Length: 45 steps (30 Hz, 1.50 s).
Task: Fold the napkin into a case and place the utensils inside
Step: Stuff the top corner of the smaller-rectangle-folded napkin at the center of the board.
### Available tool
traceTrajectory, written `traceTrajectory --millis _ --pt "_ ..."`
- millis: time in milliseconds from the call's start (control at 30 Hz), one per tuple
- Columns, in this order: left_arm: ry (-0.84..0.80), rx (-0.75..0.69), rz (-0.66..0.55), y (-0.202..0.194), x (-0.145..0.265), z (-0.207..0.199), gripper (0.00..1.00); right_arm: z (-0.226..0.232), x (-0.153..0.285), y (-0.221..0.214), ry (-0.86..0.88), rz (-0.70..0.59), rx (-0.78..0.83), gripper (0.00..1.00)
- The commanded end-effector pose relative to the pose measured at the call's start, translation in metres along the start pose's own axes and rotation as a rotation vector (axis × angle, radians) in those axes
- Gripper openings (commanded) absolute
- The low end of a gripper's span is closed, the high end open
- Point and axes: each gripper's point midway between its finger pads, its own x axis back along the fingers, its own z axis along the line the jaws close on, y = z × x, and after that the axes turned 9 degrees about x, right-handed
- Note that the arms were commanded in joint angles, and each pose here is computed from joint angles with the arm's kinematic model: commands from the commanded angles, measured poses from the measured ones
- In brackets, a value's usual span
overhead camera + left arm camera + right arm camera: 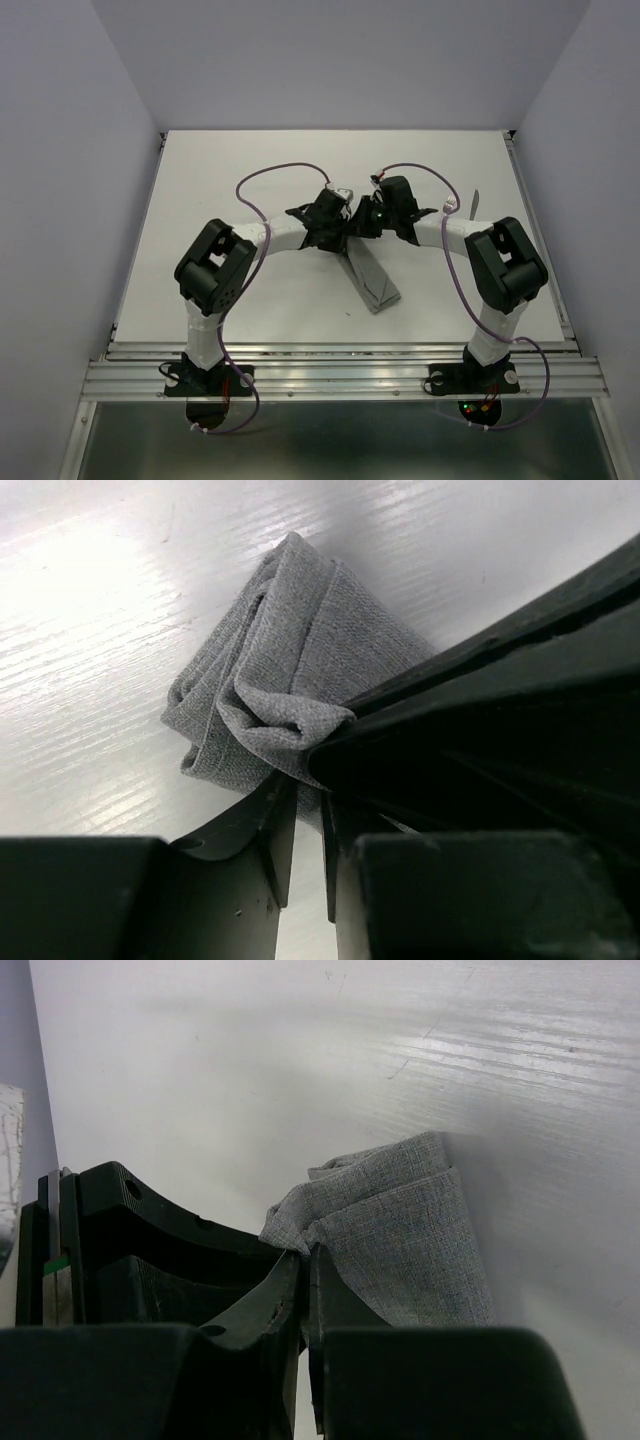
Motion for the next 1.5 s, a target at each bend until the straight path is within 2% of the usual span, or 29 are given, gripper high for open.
traceTrajectory --millis 0,33,133,200,533,933,1133,1467 --pt "0.030 -0.004 -0.052 0.017 0.000 -0.002 0.21 0.015 0.003 0.018 0.057 -0.048 0.045 0.01" --pt "0.033 -0.001 -0.054 0.018 0.000 -0.002 0.20 0.014 0.004 0.017 0.054 -0.046 0.047 0.01" --pt "0.046 0.004 -0.045 0.017 -0.003 0.001 0.06 0.013 0.005 0.015 0.044 -0.045 0.048 0.01" --pt "0.043 0.003 -0.035 0.017 -0.002 -0.001 0.00 0.011 0.005 0.014 0.038 -0.041 0.048 0.01" --pt "-0.180 0.071 -0.010 0.021 0.014 -0.015 0.00 0.001 0.013 0.004 -0.002 -0.040 0.063 0.01" --pt "-0.323 0.148 0.025 0.014 0.025 -0.024 0.00 -0.013 0.020 -0.008 -0.078 -0.010 0.056 0.01" --pt "-0.345 0.134 0.024 0.014 0.031 -0.028 0.00 -0.011 0.025 -0.006 -0.084 -0.018 0.061 0.01" --pt "-0.267 0.056 0.025 0.013 0.028 -0.023 0.00 -0.009 0.027 -0.005 -0.082 -0.022 0.053 0.01"
